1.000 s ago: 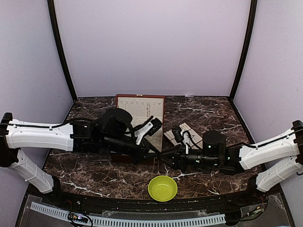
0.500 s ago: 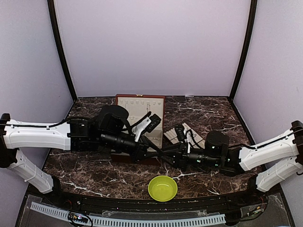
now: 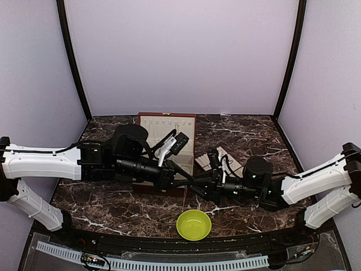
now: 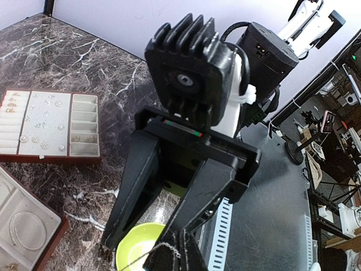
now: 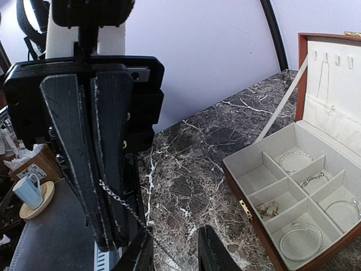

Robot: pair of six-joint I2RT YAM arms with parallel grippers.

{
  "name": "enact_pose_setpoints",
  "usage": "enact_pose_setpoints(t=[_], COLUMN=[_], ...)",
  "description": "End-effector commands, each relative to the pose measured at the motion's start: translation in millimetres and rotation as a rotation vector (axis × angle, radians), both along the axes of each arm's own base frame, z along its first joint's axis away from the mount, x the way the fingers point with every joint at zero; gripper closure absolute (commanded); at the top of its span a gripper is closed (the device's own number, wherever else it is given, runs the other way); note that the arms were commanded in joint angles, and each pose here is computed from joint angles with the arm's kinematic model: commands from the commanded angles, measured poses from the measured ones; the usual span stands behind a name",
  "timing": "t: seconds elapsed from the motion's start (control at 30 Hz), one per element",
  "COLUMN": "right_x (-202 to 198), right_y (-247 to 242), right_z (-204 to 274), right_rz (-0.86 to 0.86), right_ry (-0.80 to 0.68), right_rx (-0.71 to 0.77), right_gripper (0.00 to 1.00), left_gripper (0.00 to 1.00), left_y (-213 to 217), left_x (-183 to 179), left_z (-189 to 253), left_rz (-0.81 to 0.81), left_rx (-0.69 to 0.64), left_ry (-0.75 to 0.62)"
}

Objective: Organize the mixed jewelry
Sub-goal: Pass from the left arm to the right

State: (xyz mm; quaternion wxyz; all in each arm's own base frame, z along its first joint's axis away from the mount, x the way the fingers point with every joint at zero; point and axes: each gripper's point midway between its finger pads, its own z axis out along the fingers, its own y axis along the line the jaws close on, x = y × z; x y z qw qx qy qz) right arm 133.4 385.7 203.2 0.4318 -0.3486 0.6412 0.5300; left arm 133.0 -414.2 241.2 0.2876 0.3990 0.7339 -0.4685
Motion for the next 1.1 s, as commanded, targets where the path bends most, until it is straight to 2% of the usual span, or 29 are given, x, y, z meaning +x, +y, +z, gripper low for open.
enact_pose_setpoints(t=[0.0, 0.47, 0.63, 0.77, 0.83, 0.97, 1.0, 1.03, 1.07], right_x=[-7.7, -9.8, -4.6, 12.7, 23.3, 43.6, 48.2, 52.5, 56.2], right_y=[3.5, 16.5, 12.4, -2.8, -11.2, -23.2, -24.8, -27.1, -29.3], right_z=[26.6, 36.4, 37.5, 44.4, 47.0, 53.0, 58.1, 59.8, 61.5], right_rz=[0.036, 0.075, 0.033, -0.097, -0.173, -0.307, -0.334, -0.359, -0.384], right_ry=[-0.048, -0.063, -0.049, -0.033, -0.028, -0.022, -0.024, -0.026, -0.026], right_rx=[0.078, 0.1, 0.096, 0.1, 0.078, -0.012, -0.033, -0.058, -0.08], right_gripper=[0.73, 0.78, 1.0, 1.0, 1.0, 1.0, 1.0, 1.0, 1.0], left_gripper=[1.0, 1.0, 1.0, 1.0, 0.91, 0.57, 0.51, 0.42, 0.38], left_y=[5.5, 7.7, 9.6, 15.1, 18.0, 22.6, 24.5, 26.8, 29.4], left_x=[-0.6, -4.3, -0.1, 12.8, 19.0, 26.3, 29.9, 32.0, 35.6], left_z=[15.6, 17.1, 14.3, 12.3, 12.1, 13.2, 13.8, 17.7, 19.5], left_rz=[0.007, -0.006, 0.017, 0.069, 0.091, 0.104, 0.119, 0.13, 0.149], left_rx=[-0.051, -0.063, -0.058, -0.03, -0.014, 0.015, 0.022, 0.017, 0.019], left_ry=[-0.003, 0.019, 0.02, -0.027, -0.056, -0.113, -0.13, -0.142, -0.159])
